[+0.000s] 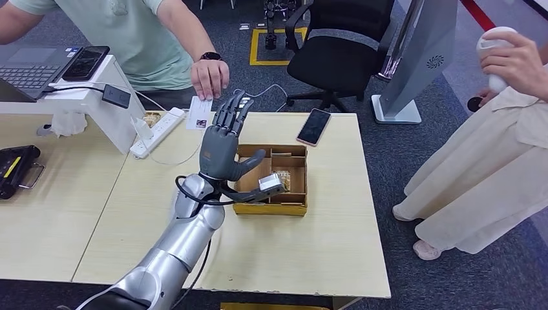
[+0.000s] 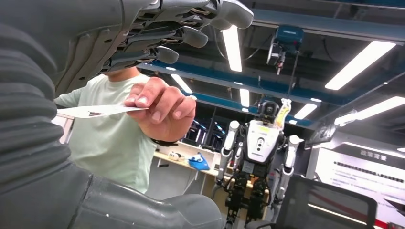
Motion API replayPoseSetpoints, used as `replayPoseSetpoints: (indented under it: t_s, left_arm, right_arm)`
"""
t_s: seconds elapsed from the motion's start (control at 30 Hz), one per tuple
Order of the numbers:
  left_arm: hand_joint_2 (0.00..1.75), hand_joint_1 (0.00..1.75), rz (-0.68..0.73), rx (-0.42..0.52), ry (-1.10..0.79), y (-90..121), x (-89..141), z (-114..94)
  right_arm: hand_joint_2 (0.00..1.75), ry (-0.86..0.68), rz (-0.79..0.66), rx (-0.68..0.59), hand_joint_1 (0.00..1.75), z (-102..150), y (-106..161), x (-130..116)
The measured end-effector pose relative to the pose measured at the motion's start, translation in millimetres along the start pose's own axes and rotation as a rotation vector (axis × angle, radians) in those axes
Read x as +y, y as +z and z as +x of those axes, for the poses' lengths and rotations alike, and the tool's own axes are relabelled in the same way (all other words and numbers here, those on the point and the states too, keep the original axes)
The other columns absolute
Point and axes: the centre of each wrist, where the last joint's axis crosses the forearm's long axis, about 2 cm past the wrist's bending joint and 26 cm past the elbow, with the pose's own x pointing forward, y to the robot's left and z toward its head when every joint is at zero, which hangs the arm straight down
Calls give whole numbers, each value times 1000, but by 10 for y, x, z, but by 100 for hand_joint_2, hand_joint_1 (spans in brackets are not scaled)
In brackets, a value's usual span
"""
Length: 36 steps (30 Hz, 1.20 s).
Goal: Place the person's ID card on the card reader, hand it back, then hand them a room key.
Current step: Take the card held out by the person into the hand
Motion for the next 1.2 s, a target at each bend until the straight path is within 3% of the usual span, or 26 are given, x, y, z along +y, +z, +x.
replayPoseSetpoints:
  t_s: [0.33,0.7,1.2]
  left_arm:
    - [175,0,-20,0,13,-64,-44,54]
    - [175,0,-73,10,-60,73,-15,-61]
    - [175,0,-111,60,-170,81,61,-194]
  right_arm:
    - [0,15,-2,-2,0,25,6,-18]
    - [0,-51,-8,-7,0,-148,-3,14]
    - [0,-66,-10,-3,0,-207,-4,24]
